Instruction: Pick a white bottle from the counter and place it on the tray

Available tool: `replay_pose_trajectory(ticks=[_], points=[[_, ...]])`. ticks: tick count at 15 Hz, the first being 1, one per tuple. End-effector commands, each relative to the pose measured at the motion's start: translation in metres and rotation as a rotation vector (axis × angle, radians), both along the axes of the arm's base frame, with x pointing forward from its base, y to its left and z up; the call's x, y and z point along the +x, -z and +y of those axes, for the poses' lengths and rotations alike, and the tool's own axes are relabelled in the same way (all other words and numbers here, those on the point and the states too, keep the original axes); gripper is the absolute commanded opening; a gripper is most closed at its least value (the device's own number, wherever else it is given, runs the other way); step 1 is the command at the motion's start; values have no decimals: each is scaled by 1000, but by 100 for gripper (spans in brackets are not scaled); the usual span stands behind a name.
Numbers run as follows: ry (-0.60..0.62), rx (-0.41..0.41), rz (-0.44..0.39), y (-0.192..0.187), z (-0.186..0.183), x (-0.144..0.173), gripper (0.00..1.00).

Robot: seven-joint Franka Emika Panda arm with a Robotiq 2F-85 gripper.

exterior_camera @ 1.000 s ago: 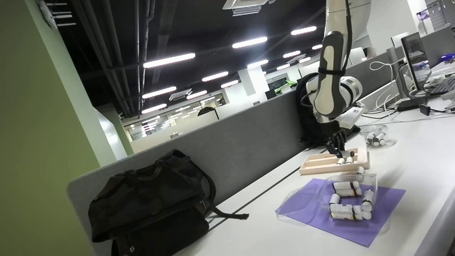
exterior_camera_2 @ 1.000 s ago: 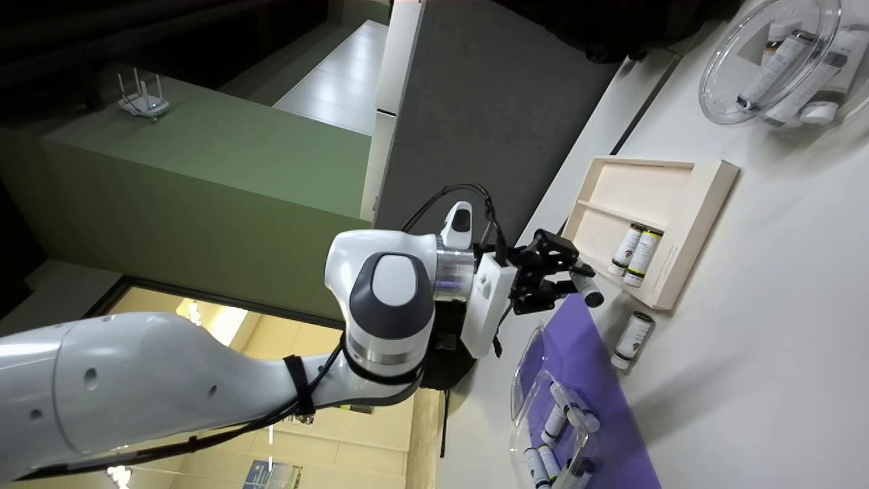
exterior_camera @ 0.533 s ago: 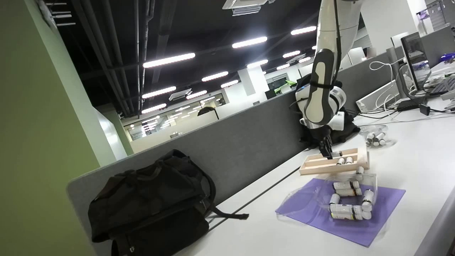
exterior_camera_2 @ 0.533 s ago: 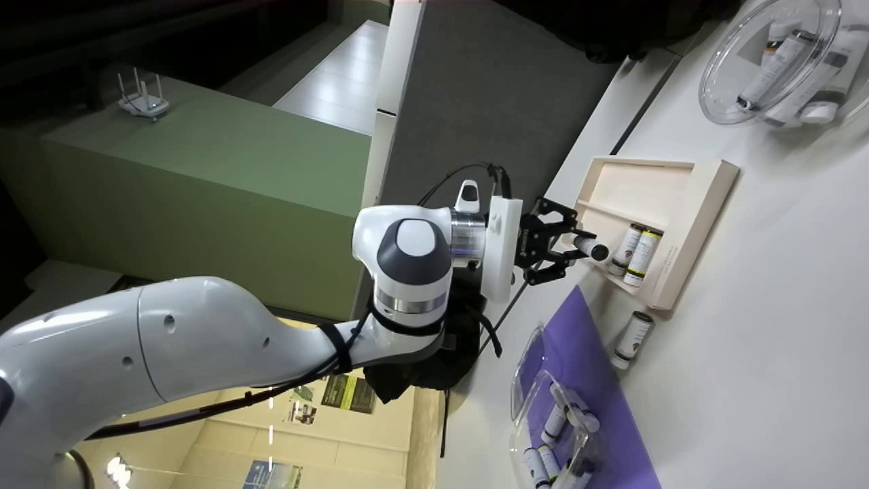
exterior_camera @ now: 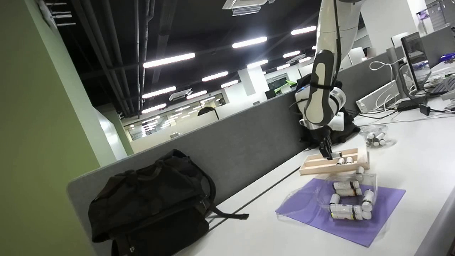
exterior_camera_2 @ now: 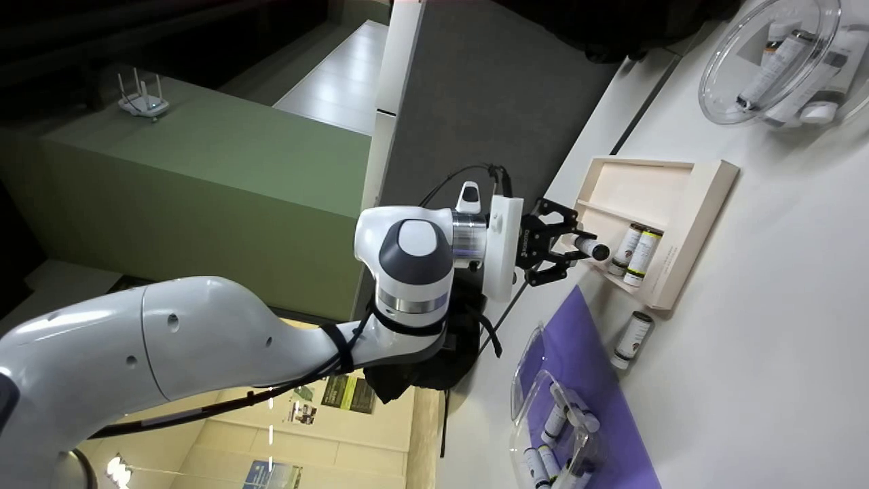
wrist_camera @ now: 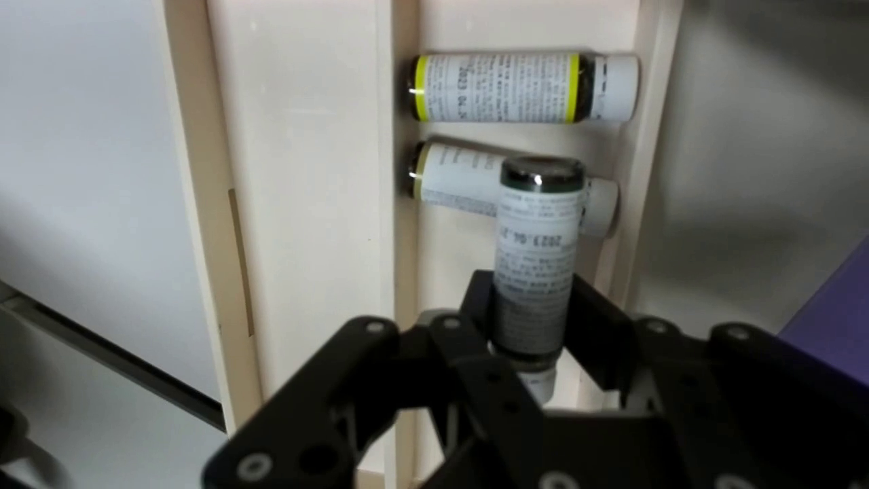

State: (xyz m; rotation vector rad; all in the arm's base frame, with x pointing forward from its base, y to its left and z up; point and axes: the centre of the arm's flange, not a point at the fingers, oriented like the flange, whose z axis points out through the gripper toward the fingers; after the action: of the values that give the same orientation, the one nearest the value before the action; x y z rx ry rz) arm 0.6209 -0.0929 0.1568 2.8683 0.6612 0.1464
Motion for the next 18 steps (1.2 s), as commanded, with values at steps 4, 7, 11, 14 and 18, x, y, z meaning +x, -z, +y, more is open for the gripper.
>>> replay_pose_trajectory(ticks=[4, 7, 11, 14, 18], points=[[-313, -102, -1, -19, 5, 18, 13], [-483, -148, 28, -17, -3, 37, 13], [-711, -145, 92, -10, -16, 72, 13], [-886, -145, 158, -6, -25, 96, 13], [-1120, -155, 256, -3, -30, 113, 13]])
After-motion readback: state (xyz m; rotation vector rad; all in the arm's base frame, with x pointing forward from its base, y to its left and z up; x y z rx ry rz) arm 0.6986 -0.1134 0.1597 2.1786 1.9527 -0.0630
